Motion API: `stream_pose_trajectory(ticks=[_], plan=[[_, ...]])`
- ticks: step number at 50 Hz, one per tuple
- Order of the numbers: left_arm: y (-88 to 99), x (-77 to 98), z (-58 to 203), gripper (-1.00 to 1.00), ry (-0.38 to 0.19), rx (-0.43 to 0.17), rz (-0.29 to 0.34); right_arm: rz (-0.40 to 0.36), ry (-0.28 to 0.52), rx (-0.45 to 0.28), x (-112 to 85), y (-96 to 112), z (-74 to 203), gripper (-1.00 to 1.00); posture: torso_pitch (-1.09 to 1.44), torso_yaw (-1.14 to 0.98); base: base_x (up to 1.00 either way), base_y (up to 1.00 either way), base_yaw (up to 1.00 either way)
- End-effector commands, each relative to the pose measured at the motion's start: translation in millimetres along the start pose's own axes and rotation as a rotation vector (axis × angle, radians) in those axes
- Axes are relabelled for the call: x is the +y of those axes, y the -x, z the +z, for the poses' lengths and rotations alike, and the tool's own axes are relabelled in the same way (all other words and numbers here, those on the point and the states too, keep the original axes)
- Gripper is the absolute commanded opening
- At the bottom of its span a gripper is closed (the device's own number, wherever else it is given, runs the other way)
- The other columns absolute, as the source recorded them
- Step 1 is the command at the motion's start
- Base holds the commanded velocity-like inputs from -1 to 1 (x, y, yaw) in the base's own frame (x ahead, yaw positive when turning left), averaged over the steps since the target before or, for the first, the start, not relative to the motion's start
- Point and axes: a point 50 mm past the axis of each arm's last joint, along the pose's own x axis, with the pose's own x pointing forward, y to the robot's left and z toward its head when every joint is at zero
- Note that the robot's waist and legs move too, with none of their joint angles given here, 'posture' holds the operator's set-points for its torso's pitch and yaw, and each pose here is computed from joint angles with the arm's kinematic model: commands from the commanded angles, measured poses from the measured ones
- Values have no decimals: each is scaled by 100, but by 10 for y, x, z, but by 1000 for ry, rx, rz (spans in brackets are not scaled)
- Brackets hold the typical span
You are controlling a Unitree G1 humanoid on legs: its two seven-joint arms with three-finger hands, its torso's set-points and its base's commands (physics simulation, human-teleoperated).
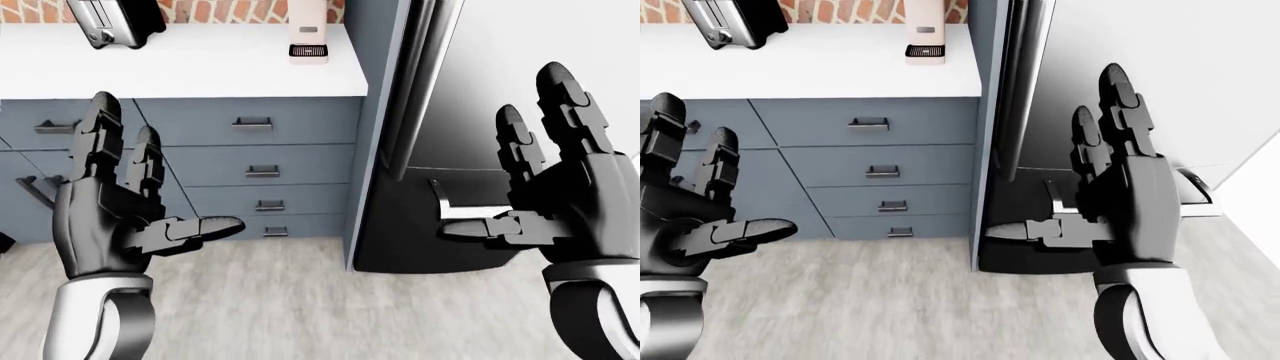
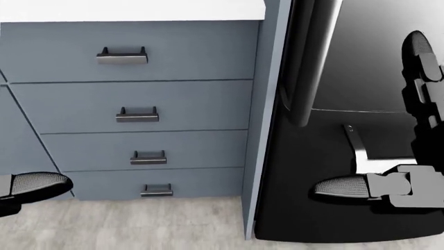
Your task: Navigate to the stove.
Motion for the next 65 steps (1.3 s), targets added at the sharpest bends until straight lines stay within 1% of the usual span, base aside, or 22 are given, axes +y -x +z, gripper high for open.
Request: stream_pose_trajectory(ticks=[1, 16, 36, 43, 50, 56, 58, 64, 65], plan=[[12, -43, 69, 100, -12, -57, -40, 2, 2, -60, 9, 15, 39, 100, 0, 0, 0, 41, 0], [9, -55, 28, 100, -15, -38, -54, 0, 0, -56, 3, 1, 4, 100, 0, 0, 0, 40, 0], [14, -64, -6, 100, -23, -35, -58, -6, -3, -59, -6, 11, -20, 100, 0, 0, 0, 40, 0], [3, -78, -22, 100, -27, -28, -65, 0, -2, -48, 7, 4, -43, 100, 0, 0, 0, 41, 0], [12, -86, 3, 100, -15, -28, -68, -2, -1, -48, 2, 2, -47, 100, 0, 0, 0, 40, 0], [9, -87, -13, 100, -19, -27, -70, -1, 3, -43, 11, 2, -63, 100, 0, 0, 0, 40, 0], [7, -93, -29, 100, -9, -20, -74, -1, 3, -41, 10, 2, -69, 100, 0, 0, 0, 41, 0], [-5, -89, -49, 100, -13, -19, -71, -3, 5, -40, 9, -4, -77, 100, 0, 0, 0, 40, 0], [-6, -86, -55, 100, -21, -22, -69, -3, 6, -39, 8, -4, -76, 100, 0, 0, 0, 41, 0]])
